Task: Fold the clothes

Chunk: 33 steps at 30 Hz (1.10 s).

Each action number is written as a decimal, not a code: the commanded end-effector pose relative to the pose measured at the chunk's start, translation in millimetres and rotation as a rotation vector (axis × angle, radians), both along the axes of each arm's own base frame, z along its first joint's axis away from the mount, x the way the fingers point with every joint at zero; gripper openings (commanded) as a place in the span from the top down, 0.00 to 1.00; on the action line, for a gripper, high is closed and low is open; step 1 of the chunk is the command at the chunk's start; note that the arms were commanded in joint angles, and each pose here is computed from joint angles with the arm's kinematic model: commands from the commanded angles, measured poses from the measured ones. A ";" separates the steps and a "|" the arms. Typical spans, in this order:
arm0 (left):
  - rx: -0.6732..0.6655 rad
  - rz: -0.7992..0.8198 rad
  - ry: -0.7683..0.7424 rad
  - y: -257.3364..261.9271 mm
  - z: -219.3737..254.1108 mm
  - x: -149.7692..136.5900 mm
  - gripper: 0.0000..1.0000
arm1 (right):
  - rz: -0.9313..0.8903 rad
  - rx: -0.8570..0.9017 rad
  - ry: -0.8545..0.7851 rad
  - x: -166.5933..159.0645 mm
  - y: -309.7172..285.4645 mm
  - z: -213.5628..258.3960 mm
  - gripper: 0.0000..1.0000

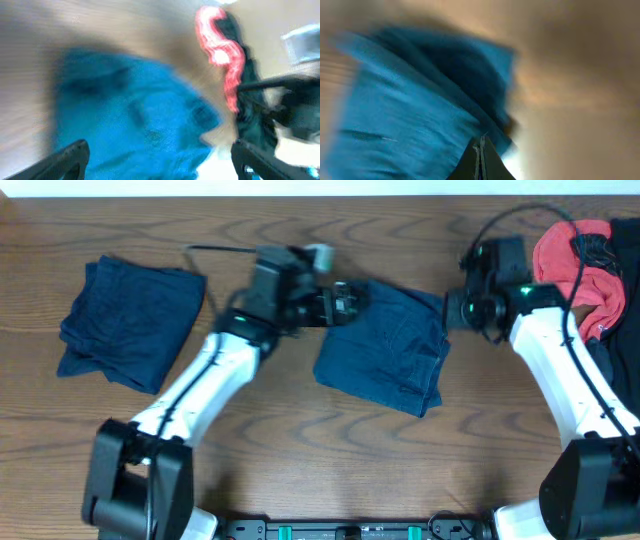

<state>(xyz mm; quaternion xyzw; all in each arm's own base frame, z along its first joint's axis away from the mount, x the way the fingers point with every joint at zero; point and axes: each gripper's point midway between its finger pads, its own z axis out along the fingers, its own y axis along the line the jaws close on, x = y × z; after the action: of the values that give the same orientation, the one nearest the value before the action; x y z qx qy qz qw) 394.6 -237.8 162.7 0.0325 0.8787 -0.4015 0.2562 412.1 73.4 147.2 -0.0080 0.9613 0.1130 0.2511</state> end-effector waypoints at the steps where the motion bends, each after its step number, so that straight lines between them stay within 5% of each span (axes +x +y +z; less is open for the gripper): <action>1: 0.101 0.055 0.086 27.8 -33.1 -0.2 0.19 | 0.324 0.232 -0.168 9.3 61.8 52.5 0.99; 4: 0.136 0.053 0.187 32.4 -58.9 -13.7 0.50 | 0.441 0.307 -0.263 14.6 90.7 70.3 0.99; 7: 0.166 0.023 0.260 25.0 -79.9 -27.4 0.62 | 0.497 0.319 -0.296 21.9 113.7 65.5 0.99; 20: 0.305 -0.062 0.323 -9.8 -131.9 -57.6 0.55 | 0.585 0.348 -0.210 51.0 174.8 -49.1 0.99; 33: 0.392 -0.026 0.518 0.8 -179.7 -91.8 0.52 | 0.082 0.107 -0.074 101.9 66.5 -143.8 0.98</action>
<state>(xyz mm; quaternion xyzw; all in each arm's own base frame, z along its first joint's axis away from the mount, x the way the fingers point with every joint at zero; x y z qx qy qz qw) 329.0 -250.4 15.0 0.0099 0.9626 -0.2641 0.0597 498.3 183.8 22.6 -0.1199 0.9244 0.2266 0.2823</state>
